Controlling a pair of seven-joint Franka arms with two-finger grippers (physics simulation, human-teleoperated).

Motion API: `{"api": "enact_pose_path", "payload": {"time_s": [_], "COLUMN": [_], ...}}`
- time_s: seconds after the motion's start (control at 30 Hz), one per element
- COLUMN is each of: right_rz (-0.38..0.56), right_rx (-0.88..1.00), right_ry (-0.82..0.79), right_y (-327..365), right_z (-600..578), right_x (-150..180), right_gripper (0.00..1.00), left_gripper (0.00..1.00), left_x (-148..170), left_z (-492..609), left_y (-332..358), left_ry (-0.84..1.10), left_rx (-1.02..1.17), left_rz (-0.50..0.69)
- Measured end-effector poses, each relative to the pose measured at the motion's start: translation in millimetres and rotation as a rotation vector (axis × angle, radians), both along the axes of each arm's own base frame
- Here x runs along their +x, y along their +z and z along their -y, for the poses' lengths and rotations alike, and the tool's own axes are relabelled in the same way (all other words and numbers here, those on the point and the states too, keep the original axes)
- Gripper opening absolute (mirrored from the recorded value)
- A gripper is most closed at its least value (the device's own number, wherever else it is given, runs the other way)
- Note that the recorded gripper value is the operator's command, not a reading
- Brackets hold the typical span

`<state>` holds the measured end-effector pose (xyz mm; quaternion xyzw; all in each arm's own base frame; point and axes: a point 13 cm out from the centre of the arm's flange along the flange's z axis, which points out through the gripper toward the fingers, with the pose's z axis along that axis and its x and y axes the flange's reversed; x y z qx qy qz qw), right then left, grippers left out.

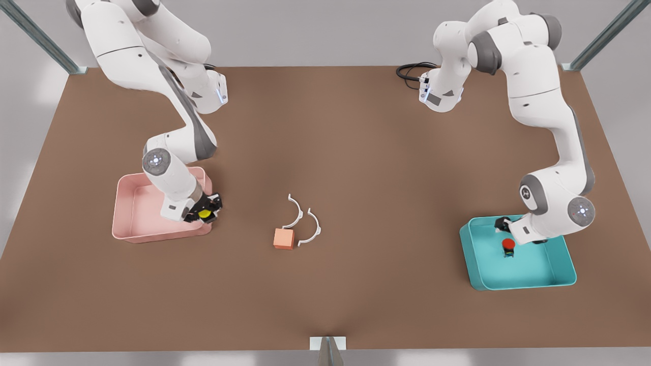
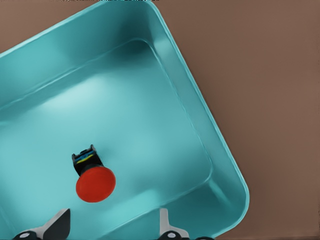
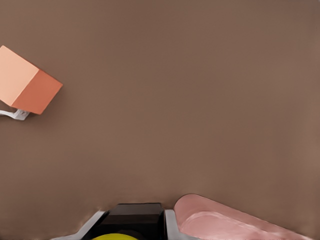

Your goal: Place the red button in the blue storage box with the left arm, and place the yellow button in the pink storage box with the right arm

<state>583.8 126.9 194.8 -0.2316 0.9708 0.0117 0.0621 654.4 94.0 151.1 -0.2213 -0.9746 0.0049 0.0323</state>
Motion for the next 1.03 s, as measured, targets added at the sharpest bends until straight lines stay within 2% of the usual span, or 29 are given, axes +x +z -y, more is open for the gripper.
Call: {"api": "enact_pose_path", "payload": {"time_s": [0.07,0.13,0.23,0.27,0.33,0.4,0.47,0.53,0.67,0.73,0.8,0.83,0.9,1.03], "right_rz": [-0.037,-0.061,-0.097,-0.108,-0.121,-0.110,-0.074,0.006,0.159,0.246,0.230,0.208,0.131,0.025], "right_rx": [-0.013,-0.012,0.008,0.020,0.040,0.044,0.040,0.028,-0.044,-0.118,-0.123,-0.118,-0.112,-0.109], "right_ry": [-0.045,-0.091,-0.128,-0.132,-0.129,-0.114,-0.096,-0.071,-0.003,-0.063,-0.135,-0.172,-0.234,-0.249], "right_y": [-9,-18,-42,-52,-69,-73,-63,-21,103,204,252,266,269,272], "right_z": [42,81,116,122,131,135,135,134,94,101,118,130,155,139], "right_x": [-23,-35,-51,-54,-57,-54,-38,7,94,101,88,96,91,71], "right_gripper": [0.48,0.48,0.52,0.57,0.88,0.92,0.97,0.97,1.00,1.00,1.00,1.00,1.00,1.00], "left_gripper": [1.00,1.00,1.00,1.00,1.00,1.00,1.00,1.00,1.00,1.00,1.00,1.00,1.00,1.00], "left_x": [16,39,31,20,-8,-26,-35,-42,-53,-57,-59,-60,-61,-62], "left_z": [17,50,85,103,127,134,135,132,125,127,131,134,137,137], "left_y": [25,91,209,249,312,344,341,327,318,315,314,314,314,314], "left_ry": [-0.042,-0.069,-0.060,-0.088,-0.113,-0.094,-0.056,-0.010,0.078,0.109,0.139,0.154,0.183,0.243], "left_rx": [-0.013,-0.041,-0.126,-0.138,-0.123,-0.094,-0.070,-0.054,-0.035,-0.030,-0.026,-0.025,-0.023,-0.020], "left_rz": [0.033,0.098,0.190,0.215,0.242,0.236,0.185,0.126,0.066,0.049,0.039,0.036,0.031,0.026]}}
